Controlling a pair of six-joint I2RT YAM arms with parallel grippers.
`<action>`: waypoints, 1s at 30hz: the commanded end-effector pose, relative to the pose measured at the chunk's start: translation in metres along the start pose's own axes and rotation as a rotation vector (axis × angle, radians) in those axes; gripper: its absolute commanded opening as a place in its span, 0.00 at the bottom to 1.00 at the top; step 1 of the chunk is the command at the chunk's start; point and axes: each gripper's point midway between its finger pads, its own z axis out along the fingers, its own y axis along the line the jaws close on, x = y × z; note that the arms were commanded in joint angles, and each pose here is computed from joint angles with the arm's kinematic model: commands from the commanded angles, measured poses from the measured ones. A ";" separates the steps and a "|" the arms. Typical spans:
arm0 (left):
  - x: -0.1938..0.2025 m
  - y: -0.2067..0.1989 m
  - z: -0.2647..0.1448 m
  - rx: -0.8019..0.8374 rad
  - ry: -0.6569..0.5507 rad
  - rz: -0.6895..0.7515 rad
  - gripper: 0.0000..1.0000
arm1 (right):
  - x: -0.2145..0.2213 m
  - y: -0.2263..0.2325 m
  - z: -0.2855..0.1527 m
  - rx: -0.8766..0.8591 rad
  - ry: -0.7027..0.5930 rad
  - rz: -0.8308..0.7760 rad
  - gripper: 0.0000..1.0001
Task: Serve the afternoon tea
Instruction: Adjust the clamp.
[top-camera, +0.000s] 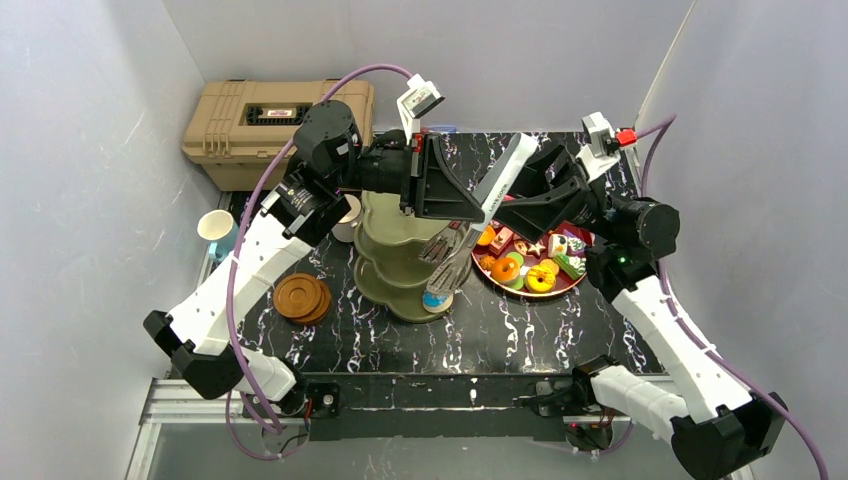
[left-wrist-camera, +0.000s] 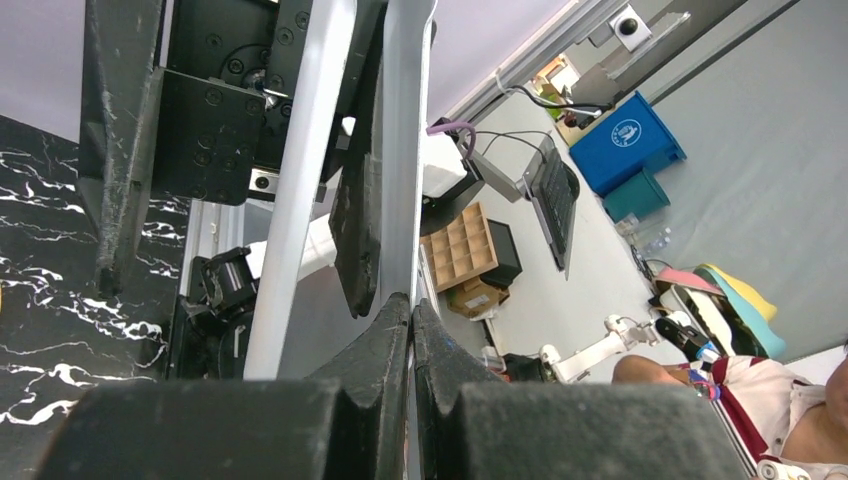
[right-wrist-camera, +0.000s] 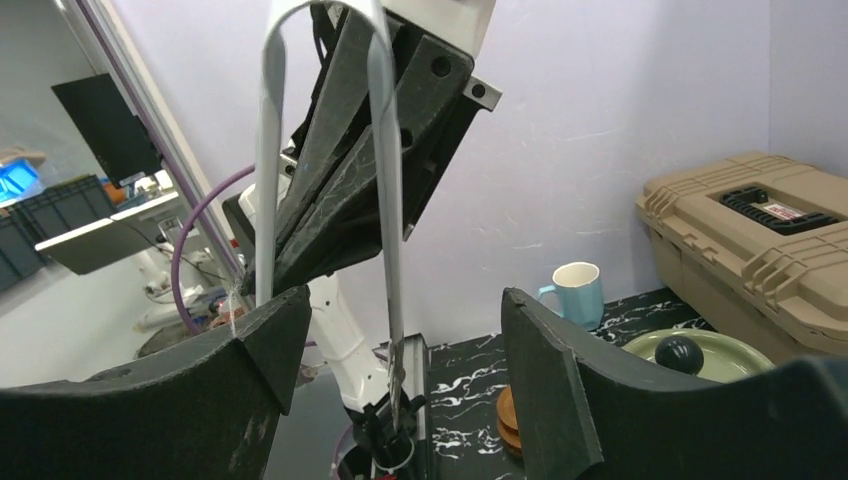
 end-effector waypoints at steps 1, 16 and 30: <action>-0.013 -0.024 -0.008 0.030 -0.034 0.072 0.00 | -0.006 0.025 -0.003 -0.043 0.036 -0.107 0.79; -0.010 -0.021 -0.006 0.054 -0.012 0.040 0.00 | -0.036 0.024 0.021 -0.220 -0.145 -0.014 0.71; -0.009 -0.007 -0.001 0.057 -0.006 0.016 0.00 | -0.029 0.022 0.031 -0.194 -0.139 -0.034 0.26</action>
